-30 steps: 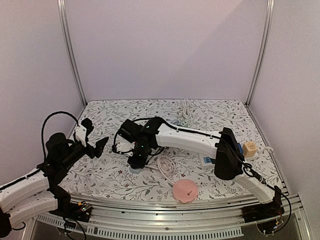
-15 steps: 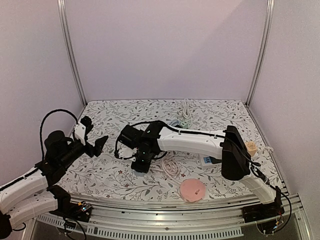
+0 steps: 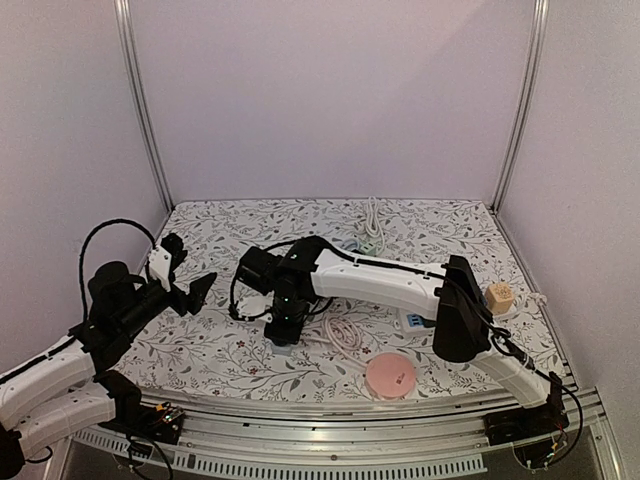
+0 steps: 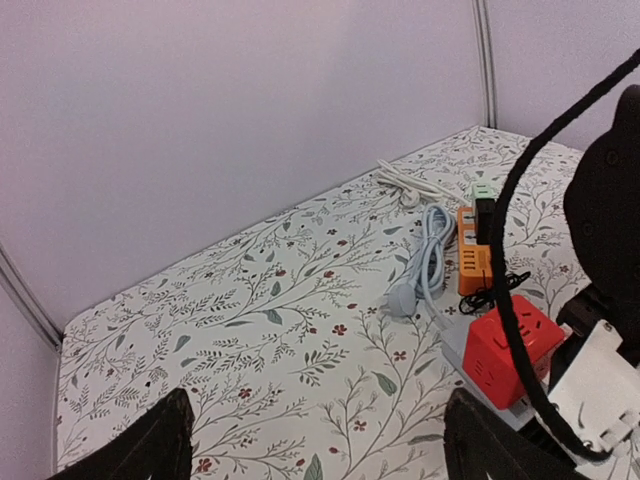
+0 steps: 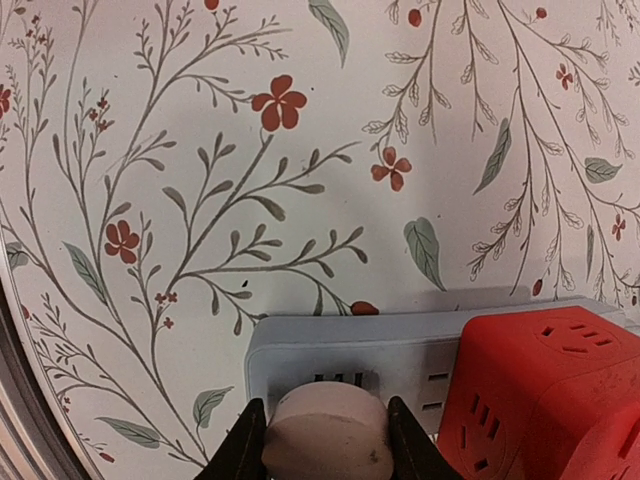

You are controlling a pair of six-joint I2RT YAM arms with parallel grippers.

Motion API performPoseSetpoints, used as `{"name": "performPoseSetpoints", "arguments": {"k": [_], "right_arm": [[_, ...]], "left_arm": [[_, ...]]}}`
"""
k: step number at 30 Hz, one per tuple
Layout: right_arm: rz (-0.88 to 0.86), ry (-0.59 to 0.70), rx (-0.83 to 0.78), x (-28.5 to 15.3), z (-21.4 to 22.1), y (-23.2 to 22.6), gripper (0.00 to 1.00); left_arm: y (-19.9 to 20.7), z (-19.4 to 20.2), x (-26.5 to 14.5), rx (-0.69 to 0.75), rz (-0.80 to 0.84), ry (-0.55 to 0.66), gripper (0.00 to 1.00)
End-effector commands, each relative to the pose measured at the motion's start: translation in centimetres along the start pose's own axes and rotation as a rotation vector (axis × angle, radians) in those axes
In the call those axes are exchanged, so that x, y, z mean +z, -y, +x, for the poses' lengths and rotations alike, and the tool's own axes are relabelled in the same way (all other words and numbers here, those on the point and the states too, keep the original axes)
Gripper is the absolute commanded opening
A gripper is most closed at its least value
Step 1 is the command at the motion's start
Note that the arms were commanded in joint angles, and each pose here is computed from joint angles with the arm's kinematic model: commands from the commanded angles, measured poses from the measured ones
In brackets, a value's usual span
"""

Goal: Insert the plug
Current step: Insert the plug into the socket.

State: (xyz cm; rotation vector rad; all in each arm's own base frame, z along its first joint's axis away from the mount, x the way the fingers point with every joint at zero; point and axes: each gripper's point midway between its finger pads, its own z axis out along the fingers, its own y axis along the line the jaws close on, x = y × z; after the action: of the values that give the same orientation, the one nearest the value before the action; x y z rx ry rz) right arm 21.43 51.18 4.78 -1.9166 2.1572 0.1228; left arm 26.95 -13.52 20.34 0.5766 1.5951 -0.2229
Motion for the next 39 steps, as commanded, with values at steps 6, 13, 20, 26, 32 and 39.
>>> {"name": "performPoseSetpoints", "arguments": {"k": [6, 13, 20, 26, 32, 39], "right_arm": [[-0.200, -0.341, -0.017, 9.4, 9.7, -3.9, 0.08], [-0.175, -0.400, 0.005, 11.4, 11.2, -3.9, 0.06], [-0.194, -0.484, 0.026, 12.7, 13.4, -4.4, 0.10], [-0.087, -0.363, 0.030, 8.7, 9.7, -2.0, 0.40], [0.016, -0.204, 0.025, 3.5, 5.5, -0.2, 0.54], [0.050, 0.004, 0.029, -2.5, 0.6, 0.2, 0.63]], "left_arm": [[0.0, -0.2, -0.1, -0.003, 0.007, 0.009, 0.85], [0.1, -0.2, 0.0, -0.007, 0.015, 0.015, 0.85], [0.1, -0.1, -0.1, -0.004, 0.015, 0.010, 0.85], [0.2, 0.0, -0.1, -0.005, 0.020, 0.008, 0.85], [0.3, -0.1, -0.1, -0.008, 0.024, 0.011, 0.85], [0.4, 0.0, -0.1, -0.008, 0.032, 0.010, 0.85]]}}
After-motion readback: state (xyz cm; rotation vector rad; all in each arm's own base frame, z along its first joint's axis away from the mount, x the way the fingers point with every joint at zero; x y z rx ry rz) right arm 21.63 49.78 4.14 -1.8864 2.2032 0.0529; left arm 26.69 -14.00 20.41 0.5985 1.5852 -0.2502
